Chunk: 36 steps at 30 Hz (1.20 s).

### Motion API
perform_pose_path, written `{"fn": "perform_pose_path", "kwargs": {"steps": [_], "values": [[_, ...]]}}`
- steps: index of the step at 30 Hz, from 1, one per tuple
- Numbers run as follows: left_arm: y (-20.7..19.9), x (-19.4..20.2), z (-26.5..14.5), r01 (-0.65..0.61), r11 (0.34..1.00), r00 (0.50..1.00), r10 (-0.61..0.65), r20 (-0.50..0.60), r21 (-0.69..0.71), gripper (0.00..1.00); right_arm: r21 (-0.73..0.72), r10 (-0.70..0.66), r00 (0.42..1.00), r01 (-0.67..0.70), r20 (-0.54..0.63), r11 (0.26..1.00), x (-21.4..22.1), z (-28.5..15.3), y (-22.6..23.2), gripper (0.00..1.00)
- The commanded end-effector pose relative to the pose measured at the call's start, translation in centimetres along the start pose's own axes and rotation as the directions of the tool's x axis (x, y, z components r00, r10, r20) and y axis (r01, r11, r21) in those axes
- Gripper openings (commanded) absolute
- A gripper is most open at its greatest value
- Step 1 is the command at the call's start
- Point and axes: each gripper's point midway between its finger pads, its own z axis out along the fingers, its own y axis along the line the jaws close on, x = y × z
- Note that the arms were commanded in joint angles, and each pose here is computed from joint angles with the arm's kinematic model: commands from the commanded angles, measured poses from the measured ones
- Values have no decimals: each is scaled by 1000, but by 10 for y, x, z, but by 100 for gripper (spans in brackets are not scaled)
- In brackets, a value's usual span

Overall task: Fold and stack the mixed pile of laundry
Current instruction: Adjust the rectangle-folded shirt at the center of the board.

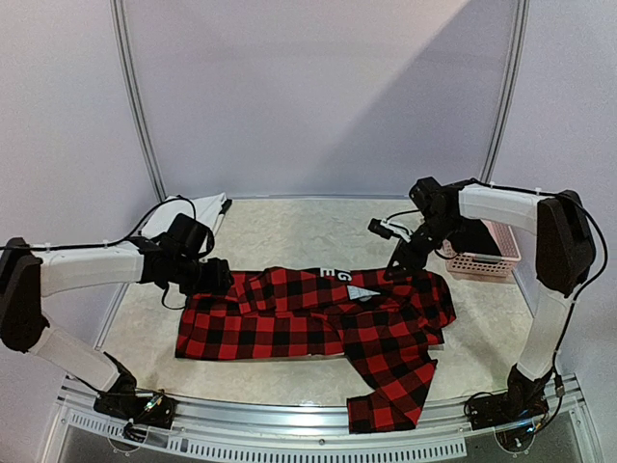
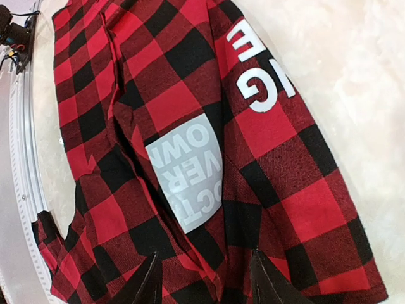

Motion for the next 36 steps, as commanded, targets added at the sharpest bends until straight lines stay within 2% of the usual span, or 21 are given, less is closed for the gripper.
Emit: {"fn": "perform_pose_path", "kwargs": {"steps": [1,13,23,27,33,36], "values": [[-26,-24,17,259,949,965,-264,1,179,69,-26,27,999,-28,-32,999,8,22,4,46],[-20,0,69,410,895,907,-381,-178,174,58,-3,23,998,-23,-66,1000,18,34,-3,45],[-39,-2,84,431,866,897,-381,-222,255,35,-6,18,997,-19,-74,1000,21,34,-2,45],[-37,-13,75,379,892,923,-343,-176,247,22,-4,16,997,-16,-73,1000,21,34,-2,45],[-49,-50,46,205,944,978,-189,-88,258,1,5,25,995,-25,-97,1000,27,43,-6,44],[-58,-62,39,133,955,990,-114,-84,265,0,12,26,993,-25,-116,1000,28,52,-7,42]]}}
